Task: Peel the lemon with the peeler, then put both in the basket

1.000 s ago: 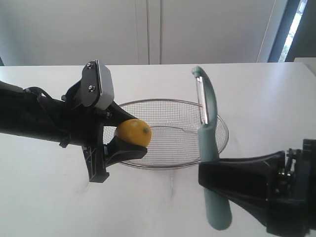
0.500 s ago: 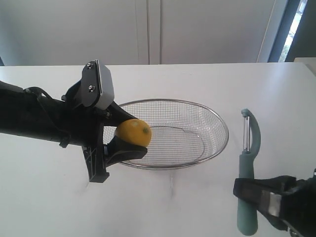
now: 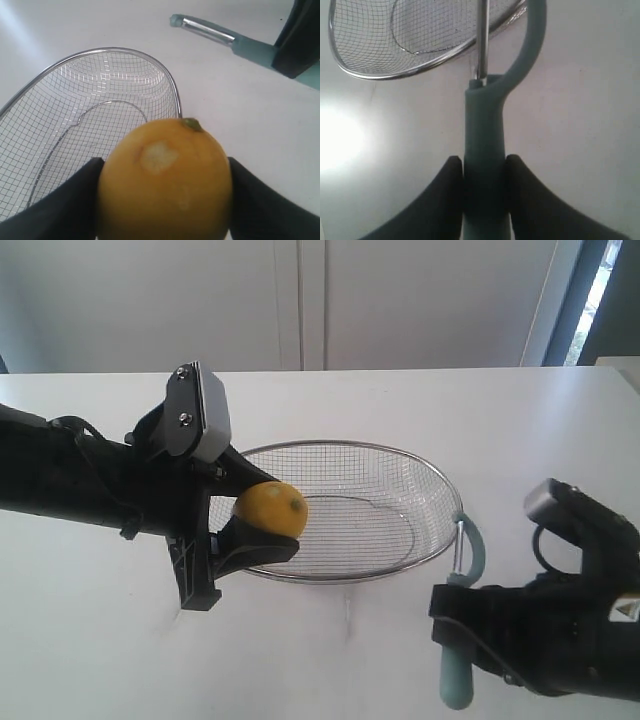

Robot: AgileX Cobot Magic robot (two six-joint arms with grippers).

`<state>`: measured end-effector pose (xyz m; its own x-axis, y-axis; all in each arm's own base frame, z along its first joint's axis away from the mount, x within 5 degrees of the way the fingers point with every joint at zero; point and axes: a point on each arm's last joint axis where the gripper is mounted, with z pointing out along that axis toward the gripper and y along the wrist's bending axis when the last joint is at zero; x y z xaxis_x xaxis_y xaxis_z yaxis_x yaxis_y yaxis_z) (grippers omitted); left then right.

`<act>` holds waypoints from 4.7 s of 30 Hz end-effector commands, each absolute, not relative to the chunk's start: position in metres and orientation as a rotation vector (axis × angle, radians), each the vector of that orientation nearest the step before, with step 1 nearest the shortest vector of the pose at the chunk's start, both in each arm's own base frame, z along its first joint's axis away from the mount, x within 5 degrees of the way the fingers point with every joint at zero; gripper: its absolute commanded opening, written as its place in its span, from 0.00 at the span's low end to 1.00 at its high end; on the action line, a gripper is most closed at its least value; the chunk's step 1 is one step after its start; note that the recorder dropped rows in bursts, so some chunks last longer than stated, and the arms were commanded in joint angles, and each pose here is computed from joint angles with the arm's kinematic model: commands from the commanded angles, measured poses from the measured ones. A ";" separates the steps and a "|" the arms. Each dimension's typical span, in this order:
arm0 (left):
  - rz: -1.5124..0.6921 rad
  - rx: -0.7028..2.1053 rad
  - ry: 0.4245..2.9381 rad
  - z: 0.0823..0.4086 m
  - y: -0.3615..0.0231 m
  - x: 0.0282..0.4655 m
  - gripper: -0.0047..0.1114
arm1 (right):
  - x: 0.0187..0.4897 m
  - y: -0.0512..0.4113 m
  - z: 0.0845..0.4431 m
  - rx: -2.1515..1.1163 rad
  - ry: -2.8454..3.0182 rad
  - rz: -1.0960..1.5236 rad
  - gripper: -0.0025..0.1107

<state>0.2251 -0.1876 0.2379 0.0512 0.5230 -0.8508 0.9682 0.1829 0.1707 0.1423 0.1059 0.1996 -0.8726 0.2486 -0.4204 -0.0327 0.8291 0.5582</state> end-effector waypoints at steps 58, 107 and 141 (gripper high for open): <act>-0.746 1.528 1.373 0.251 -0.196 0.215 0.05 | 0.165 0.175 0.187 -0.082 2.561 1.394 0.02; -0.738 1.510 1.404 0.251 -0.196 0.217 0.05 | 0.092 0.118 0.311 -0.385 1.884 1.338 0.02; -0.349 1.269 2.090 0.345 -0.125 0.172 0.04 | 0.145 0.098 0.325 -0.584 2.054 0.406 0.02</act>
